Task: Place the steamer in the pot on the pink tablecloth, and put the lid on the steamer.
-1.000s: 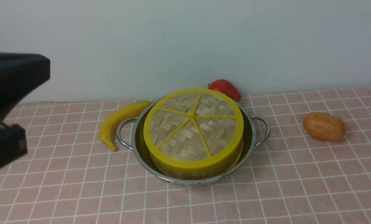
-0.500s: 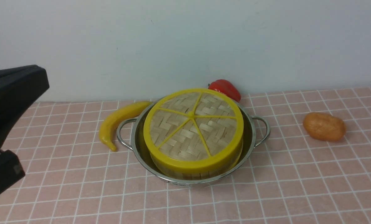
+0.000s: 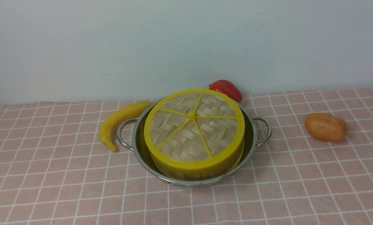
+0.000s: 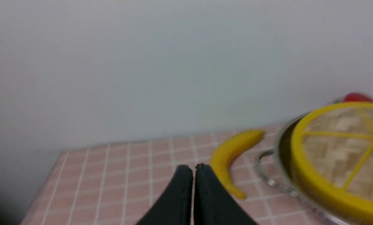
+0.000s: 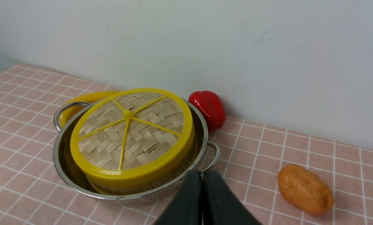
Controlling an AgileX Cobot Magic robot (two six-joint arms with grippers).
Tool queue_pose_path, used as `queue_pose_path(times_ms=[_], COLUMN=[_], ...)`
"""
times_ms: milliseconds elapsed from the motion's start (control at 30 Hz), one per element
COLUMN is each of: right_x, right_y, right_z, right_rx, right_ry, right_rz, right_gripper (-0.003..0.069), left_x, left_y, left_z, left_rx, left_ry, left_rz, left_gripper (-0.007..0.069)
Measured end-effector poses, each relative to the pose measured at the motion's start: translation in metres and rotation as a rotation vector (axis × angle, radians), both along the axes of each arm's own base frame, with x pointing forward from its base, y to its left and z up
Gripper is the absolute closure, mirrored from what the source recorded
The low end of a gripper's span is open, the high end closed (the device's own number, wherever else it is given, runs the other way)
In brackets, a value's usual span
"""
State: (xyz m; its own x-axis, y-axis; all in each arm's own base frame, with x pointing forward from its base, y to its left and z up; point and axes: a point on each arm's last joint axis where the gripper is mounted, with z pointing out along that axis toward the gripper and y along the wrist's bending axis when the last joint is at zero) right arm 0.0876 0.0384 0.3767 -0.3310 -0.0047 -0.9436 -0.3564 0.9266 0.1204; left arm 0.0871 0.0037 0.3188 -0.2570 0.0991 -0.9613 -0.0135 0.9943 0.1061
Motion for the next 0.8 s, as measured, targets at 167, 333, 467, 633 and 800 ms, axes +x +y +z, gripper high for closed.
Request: queue_pose_path(times_ms=[167,333,467,633,800], right_x=[0.000,-0.001,-0.001,-0.001,-0.001], right_y=[0.001,0.001,0.001,0.001,0.001], right_z=[0.000,0.000,0.000,0.000,0.000], right_rx=[0.013,0.023,0.023,0.023,0.023], right_ry=[0.007,0.011,0.011,0.011,0.011], right_rz=[0.005,0.009,0.009,0.009,0.009], right_gripper=[0.0617,0.0601,0.0589,0.0563,0.0540], left_x=[-0.023,-0.033,-0.035,-0.035,-0.035], left_y=[0.006,0.006,0.005,0.005,0.005], left_z=[-0.057,-0.101,-0.118,-0.130,-0.134], left_rx=[-0.027,-0.031,-0.030,-0.031,-0.031], left_ry=[0.022,-0.001,-0.011,-0.006,0.006], left_rz=[0.095,0.096,0.093,0.091,0.091], left_gripper=[0.0613,0.0602,0.0592,0.0581,0.0571])
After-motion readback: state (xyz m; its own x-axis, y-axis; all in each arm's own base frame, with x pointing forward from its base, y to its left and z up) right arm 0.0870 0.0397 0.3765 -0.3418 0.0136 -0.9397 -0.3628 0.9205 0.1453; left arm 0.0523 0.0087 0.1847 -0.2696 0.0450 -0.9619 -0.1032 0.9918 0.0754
